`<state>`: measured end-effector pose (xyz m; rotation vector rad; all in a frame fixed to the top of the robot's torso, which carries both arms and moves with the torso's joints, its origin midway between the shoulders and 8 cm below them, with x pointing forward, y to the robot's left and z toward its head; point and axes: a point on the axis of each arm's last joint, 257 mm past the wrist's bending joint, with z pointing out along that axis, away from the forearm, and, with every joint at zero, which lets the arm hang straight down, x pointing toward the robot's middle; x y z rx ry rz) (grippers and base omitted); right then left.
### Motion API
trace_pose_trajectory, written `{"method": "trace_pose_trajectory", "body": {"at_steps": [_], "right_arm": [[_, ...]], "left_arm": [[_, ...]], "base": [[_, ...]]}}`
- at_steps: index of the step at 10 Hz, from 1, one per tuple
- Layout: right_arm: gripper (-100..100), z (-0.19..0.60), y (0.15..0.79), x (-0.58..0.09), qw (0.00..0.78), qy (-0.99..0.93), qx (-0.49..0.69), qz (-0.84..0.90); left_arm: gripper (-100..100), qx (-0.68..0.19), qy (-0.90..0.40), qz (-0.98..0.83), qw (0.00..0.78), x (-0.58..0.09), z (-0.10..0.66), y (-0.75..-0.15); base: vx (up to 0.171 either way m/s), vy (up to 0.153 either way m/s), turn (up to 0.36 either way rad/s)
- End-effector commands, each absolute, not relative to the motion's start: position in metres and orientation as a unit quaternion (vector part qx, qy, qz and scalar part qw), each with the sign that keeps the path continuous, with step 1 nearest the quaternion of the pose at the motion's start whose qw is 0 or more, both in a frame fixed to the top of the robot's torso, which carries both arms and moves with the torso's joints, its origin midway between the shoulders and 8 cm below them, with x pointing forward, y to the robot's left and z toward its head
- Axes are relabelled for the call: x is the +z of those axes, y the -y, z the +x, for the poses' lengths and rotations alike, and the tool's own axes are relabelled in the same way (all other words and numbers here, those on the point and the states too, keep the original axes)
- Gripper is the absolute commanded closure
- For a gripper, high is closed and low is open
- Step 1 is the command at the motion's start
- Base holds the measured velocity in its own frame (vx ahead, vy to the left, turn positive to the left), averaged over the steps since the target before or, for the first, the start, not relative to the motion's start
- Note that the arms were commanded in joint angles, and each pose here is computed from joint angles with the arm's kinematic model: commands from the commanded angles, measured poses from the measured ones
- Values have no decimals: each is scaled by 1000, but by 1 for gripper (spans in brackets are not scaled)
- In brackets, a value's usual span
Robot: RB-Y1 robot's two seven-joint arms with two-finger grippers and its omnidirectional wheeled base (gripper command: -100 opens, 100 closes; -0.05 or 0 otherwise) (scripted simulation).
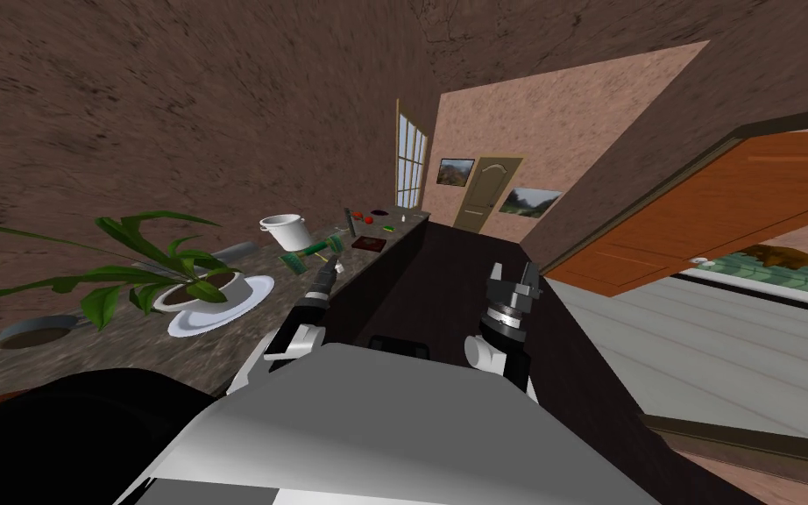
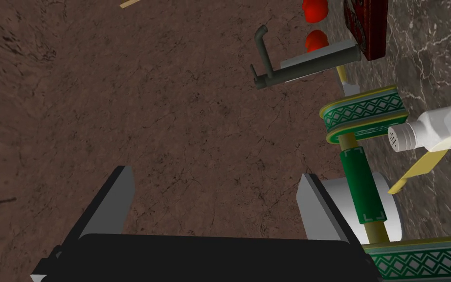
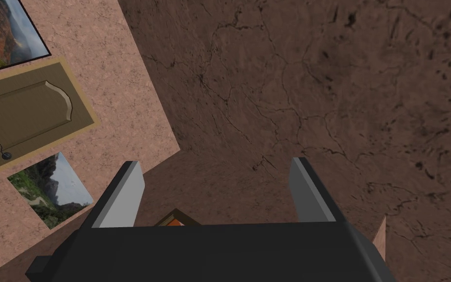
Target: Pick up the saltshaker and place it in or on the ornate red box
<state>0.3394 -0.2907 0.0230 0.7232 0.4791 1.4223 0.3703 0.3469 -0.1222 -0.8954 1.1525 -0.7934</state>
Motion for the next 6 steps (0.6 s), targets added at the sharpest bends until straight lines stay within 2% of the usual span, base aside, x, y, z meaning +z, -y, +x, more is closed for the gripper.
{"method": "trace_pose_trajectory", "body": {"at_steps": [1,6], "right_arm": [[0,339,291,23,673,-213,632,321],[0,339,291,23,673,-213,632,321]], "left_arm": [[-100,-329,-529,-407,668,-134,367,-355],[-100,-262,-574,-430,646,-168,354,-378]], "base": [[-15,-27,-64],[-12,-23,-78]]}}
